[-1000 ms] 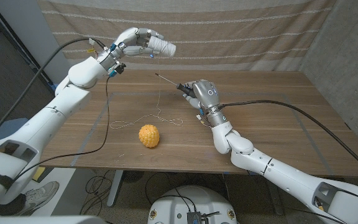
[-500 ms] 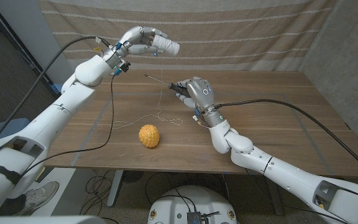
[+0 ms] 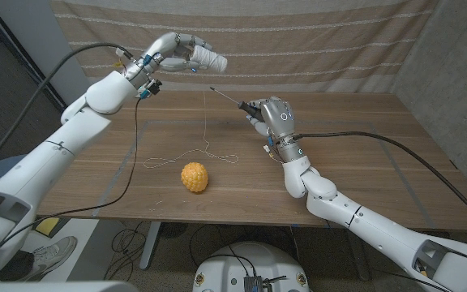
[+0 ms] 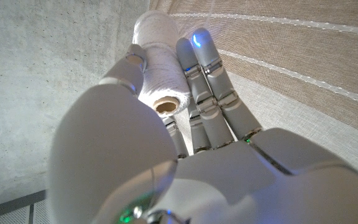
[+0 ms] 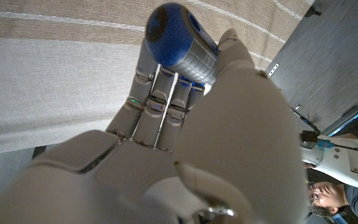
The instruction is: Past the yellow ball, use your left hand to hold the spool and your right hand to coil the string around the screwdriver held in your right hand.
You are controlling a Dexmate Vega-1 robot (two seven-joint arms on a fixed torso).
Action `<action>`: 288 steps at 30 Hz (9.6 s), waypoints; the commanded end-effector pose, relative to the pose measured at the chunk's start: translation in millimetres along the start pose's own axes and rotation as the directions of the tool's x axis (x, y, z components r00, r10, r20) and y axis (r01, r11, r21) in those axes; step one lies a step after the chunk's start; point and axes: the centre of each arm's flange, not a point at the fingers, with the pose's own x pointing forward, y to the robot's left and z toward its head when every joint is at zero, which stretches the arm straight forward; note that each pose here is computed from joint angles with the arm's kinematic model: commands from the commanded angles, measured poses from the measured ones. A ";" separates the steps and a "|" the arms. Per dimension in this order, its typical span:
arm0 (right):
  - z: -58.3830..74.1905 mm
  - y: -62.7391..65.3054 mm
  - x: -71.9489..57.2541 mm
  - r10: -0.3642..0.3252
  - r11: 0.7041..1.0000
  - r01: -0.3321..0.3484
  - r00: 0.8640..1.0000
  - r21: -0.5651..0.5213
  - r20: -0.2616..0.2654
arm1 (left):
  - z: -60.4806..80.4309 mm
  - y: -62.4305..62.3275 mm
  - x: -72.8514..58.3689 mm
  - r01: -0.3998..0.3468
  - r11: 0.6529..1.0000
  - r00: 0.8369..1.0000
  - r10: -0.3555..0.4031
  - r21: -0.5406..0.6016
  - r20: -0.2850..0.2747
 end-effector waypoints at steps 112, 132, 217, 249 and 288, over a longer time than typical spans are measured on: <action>-23.8 20.8 10.7 -0.028 0.999 0.029 0.998 -0.020 0.055 | -3.7 -49.0 9.3 0.267 0.888 0.962 -0.226 -0.375 0.151; 42.4 12.2 16.9 -0.097 0.994 0.074 0.941 0.082 0.324 | 11.2 -49.2 35.1 0.190 0.937 0.980 -0.161 -0.294 0.121; -59.3 0.3 23.1 -0.097 0.989 0.088 0.993 -0.121 -0.071 | 10.7 -66.1 -41.4 0.156 0.967 0.986 -0.163 -0.202 -0.020; -17.7 -12.2 -9.9 -0.213 0.977 0.215 0.960 0.012 0.181 | 51.9 -32.5 -17.7 -0.073 0.979 0.990 0.095 -0.192 0.105; -23.5 -48.2 9.6 -0.414 0.903 0.400 0.908 0.155 0.067 | -20.1 -29.4 -51.7 -0.182 0.972 0.972 0.154 -0.150 -0.178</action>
